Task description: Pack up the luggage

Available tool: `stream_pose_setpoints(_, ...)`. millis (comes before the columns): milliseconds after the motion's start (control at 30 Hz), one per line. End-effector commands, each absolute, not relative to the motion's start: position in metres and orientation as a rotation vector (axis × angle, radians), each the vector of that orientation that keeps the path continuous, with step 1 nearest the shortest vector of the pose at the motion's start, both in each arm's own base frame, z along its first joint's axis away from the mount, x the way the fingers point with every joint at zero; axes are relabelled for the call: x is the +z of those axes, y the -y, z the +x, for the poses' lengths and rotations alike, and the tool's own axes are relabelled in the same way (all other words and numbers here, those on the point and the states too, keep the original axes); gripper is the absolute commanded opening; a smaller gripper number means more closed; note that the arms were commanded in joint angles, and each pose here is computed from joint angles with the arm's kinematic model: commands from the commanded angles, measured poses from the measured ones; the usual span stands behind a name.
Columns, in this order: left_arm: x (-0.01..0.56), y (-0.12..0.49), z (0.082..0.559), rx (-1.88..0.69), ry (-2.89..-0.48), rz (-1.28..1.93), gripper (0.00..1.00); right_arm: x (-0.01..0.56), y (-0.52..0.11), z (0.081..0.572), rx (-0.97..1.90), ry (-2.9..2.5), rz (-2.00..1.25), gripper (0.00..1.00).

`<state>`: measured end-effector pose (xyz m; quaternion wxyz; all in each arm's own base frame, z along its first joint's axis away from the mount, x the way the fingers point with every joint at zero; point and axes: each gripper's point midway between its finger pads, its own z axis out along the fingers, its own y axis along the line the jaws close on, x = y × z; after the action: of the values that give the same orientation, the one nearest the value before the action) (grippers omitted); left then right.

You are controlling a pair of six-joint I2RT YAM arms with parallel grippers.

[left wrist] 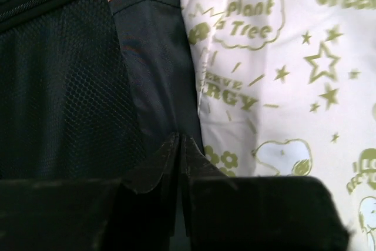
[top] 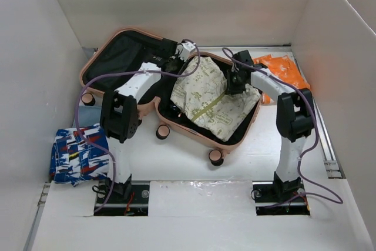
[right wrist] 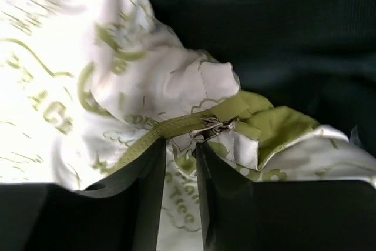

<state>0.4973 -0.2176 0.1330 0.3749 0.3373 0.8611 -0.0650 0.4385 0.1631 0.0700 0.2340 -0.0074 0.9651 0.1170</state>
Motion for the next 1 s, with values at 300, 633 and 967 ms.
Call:
stream_pose_setpoints(300, 0.126, 0.231, 0.414, -0.344, -2.369, 0.901, 0.3, 0.131, -0.21, 0.525, 0.48, -2.33, -0.154, 0.28)
stream_pose_setpoints(633, 0.153, 0.271, 0.41, -0.367, -2.277, 1.027, 0.64, 0.173, -0.143, 0.479, 0.333, -2.358, -0.101, 0.63)
stream_pose_setpoints(967, 0.086, 0.227, 0.452, -0.089, -2.509, 0.754, 0.77, 0.274, -0.061, 0.464, 0.304, -2.218, 0.025, 0.81)
